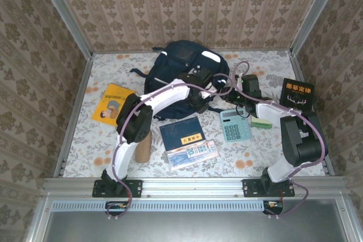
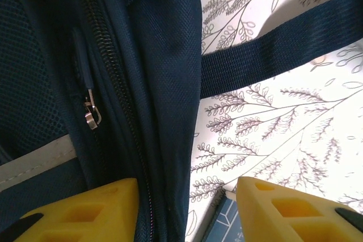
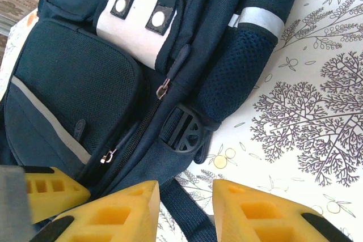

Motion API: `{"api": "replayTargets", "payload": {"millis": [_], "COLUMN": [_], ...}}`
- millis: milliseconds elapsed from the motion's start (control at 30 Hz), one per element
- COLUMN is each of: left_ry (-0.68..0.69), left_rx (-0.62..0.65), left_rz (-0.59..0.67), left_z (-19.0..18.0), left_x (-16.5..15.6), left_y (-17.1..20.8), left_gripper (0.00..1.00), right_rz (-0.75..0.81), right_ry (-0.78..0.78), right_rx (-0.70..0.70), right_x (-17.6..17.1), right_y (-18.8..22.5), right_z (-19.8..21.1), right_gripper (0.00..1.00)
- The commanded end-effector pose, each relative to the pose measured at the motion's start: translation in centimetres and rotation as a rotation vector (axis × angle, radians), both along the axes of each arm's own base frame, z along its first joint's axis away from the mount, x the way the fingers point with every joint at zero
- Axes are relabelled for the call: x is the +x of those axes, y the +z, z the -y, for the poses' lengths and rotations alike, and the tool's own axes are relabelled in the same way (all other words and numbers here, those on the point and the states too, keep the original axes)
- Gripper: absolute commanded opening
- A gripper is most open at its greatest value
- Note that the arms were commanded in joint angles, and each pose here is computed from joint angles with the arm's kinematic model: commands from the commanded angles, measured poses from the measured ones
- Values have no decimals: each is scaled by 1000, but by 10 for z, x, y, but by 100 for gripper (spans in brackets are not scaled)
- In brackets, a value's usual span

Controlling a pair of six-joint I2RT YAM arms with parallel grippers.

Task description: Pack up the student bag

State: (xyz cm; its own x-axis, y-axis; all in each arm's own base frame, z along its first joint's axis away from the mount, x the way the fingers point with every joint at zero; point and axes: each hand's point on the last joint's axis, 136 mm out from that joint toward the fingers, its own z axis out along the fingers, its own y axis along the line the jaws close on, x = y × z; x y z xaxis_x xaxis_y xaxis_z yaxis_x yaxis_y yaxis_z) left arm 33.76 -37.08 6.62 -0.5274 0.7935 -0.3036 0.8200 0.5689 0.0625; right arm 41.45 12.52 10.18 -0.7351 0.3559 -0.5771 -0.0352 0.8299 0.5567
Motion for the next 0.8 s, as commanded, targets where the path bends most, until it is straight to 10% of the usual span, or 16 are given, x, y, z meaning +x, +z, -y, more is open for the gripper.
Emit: {"api": "replayTargets", "payload": {"millis": [0,167,300,767], "left_ry": [-21,-7,43,101], "left_rx": [99,189,235,4], "left_rz": [38,135,259,328], "left_z": [-12,-19,-27,-14], "left_x": [5,16,34,41], "left_y": [-25,-34,-22,104], "left_gripper": [51,43,0,0], "right_rz": [1,3,8,49], "right_ry": [-9,-6,-2,111], "right_rx": [-17,-7,6,71], "right_x": [-4,-2,-3,-9], "right_y": [3,6,8,22], "right_z": [5,3,1,-29], "right_gripper": [31,31,31,29]}}
